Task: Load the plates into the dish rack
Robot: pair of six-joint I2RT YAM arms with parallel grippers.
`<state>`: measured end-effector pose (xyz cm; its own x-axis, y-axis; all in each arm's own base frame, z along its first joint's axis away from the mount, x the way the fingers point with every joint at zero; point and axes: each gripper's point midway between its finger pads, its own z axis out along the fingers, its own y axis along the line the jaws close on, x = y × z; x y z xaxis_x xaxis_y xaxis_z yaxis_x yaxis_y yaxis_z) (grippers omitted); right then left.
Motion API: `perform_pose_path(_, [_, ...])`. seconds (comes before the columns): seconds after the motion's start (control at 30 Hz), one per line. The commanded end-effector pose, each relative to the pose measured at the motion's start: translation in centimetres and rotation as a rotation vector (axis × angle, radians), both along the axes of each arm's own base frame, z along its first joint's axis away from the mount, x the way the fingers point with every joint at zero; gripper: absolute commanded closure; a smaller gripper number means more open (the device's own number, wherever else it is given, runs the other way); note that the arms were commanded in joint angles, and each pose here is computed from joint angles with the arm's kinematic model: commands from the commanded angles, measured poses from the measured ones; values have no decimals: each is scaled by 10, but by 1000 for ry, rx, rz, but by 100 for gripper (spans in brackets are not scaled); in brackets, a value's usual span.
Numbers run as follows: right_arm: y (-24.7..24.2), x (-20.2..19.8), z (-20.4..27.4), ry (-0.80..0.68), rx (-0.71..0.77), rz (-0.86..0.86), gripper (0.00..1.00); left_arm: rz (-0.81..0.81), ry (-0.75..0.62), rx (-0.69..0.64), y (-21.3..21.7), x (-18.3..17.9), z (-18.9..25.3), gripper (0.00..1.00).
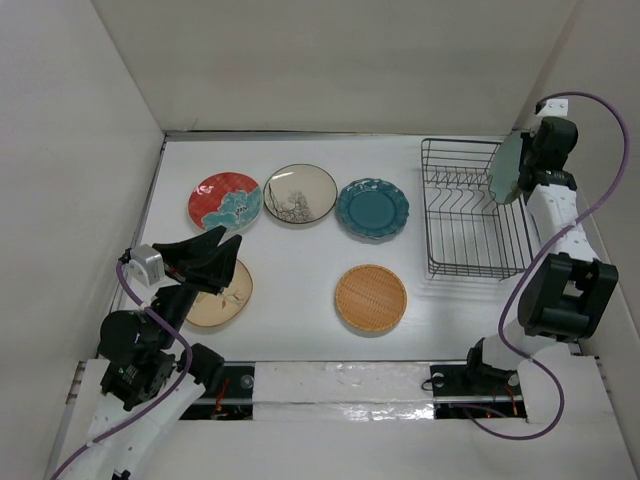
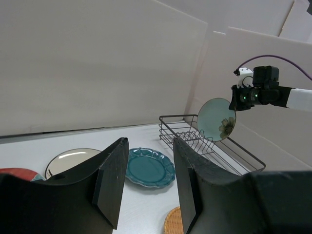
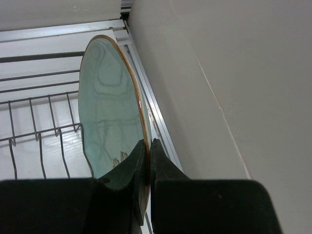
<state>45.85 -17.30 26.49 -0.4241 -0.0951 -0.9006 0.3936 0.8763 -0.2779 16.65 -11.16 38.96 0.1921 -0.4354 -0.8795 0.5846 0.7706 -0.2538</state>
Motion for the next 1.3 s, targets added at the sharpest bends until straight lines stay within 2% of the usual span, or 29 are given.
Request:
perform_pose_path(0.0, [2, 13, 73, -221, -112, -4, 100, 0, -36, -13, 1, -2, 9, 61])
perform_pose_path(0.33, [13, 15, 33, -151, -131, -1, 100, -4, -40, -15, 0, -3, 9, 61])
perform_pose_path(0.63, [16, 20, 1, -102, -105, -65, 82, -2, -38, -17, 1, -2, 9, 60])
perform_pose_path(0.73, [16, 18, 11, -137, -72, -87, 71, -2, -32, -11, 0, -1, 8, 61])
perform_pose_path(0.77, [18, 18, 24, -179, -49, -92, 62, -3, -31, -13, -1, -1, 8, 61])
perform_pose_path(0.83, [21, 18, 38, -219, -22, -91, 53, -3, -29, -11, -1, 0, 7, 60])
perform_pose_path(0.87, [27, 19, 50, -257, 3, -89, 42, -2, -29, -10, -1, 0, 7, 61])
perform_pose_path(0.97, [47, 19, 73, -315, 55, -62, 29, -3, -25, -9, -1, 1, 6, 61])
perform_pose_path(1.0, [53, 17, 85, -344, 64, -57, 29, -2, -22, -5, -2, 2, 5, 61])
perform_pose_path(1.1, [98, 21, 95, -379, 135, 44, 33, -2, -14, 0, -4, 4, 4, 61])
perform_pose_path(1.13, [128, 22, 100, -400, 185, 112, 45, -3, -9, 1, -4, 5, 3, 61])
perform_pose_path(1.17, [129, 21, 103, -412, 199, 110, 52, -3, -9, 1, -4, 6, 3, 61])
perform_pose_path(1.2, [159, 23, 102, -411, 229, 178, 62, -4, -4, 4, -5, 7, 2, 61])
perform_pose_path(1.23, [176, 24, 101, -412, 254, 218, 78, -2, -3, 6, -5, 7, 1, 61])
perform_pose_path(1.27, [194, 27, 98, -413, 299, 254, 99, -2, 2, 9, -6, 8, 0, 61])
